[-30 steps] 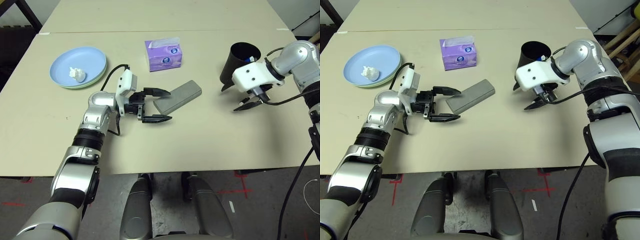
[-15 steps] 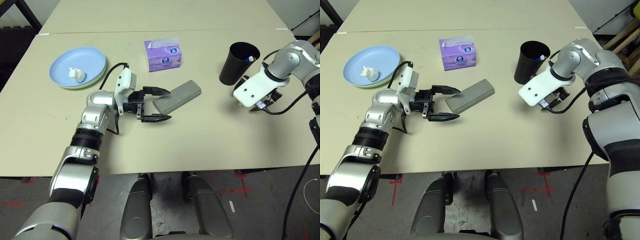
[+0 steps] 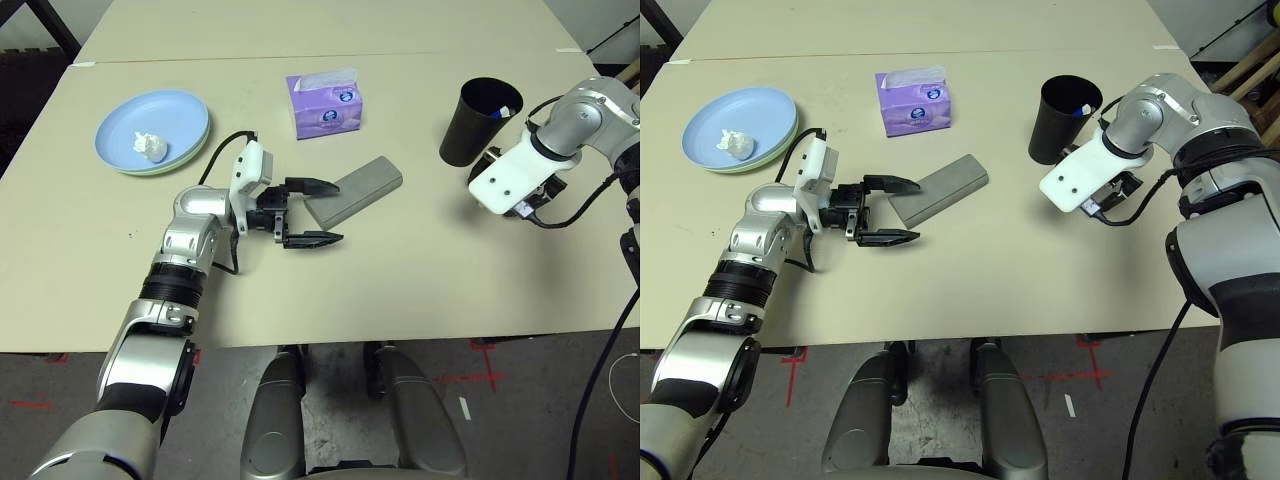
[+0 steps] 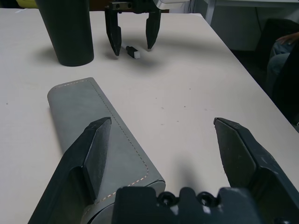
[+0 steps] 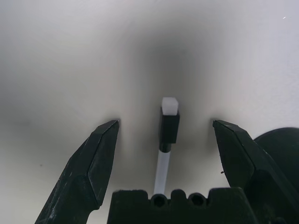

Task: Organize and tidy the items on the table.

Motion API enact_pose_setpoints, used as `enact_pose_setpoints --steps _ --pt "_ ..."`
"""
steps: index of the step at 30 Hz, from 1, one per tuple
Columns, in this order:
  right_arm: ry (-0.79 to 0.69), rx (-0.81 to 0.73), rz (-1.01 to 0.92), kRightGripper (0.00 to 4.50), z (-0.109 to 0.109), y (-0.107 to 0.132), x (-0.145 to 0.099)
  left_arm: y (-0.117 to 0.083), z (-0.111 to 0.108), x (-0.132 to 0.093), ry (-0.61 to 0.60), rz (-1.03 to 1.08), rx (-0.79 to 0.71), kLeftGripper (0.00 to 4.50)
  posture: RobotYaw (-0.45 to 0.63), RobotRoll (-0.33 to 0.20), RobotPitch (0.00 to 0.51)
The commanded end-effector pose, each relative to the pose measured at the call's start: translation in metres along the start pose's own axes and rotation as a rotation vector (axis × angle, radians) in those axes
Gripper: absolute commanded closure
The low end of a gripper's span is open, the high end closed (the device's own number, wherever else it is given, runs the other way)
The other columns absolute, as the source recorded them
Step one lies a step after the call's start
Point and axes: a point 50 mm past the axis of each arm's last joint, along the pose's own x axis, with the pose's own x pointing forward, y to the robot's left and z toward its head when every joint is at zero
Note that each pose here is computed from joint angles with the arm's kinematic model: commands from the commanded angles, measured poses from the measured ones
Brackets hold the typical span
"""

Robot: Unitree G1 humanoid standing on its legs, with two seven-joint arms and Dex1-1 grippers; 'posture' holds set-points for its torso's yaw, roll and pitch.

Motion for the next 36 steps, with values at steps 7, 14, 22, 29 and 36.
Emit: enact_pose_setpoints --steps 7,14,22,29,36 --pt "-0.005 0.001 0.047 2.53 0.0 0.001 0.0 -0.005 -0.003 -0.003 -0.003 0.006 -0.005 0.0 0.11 0.0 0.301" --pt "-0.034 0.013 0.05 4.23 0.001 0.003 -0.001 -0.003 0.0 -0.002 -0.009 -0.005 0.003 0.0 0.1 0.0 0.29" --pt "-0.139 0.069 -0.008 4.23 0.003 -0.003 -0.018 0.002 0.006 0.003 -0.031 -0.006 0.019 0.0 0.08 0.0 0.275" --pt "-0.258 0.195 -0.147 4.23 0.0 -0.011 -0.038 0.005 0.008 0.005 -0.038 -0.001 0.027 0.0 0.07 0.0 0.264" --pt "-0.583 0.443 -0.368 4.23 0.005 -0.025 -0.078 0.007 0.008 0.003 -0.032 0.003 0.028 0.0 0.06 0.0 0.248"
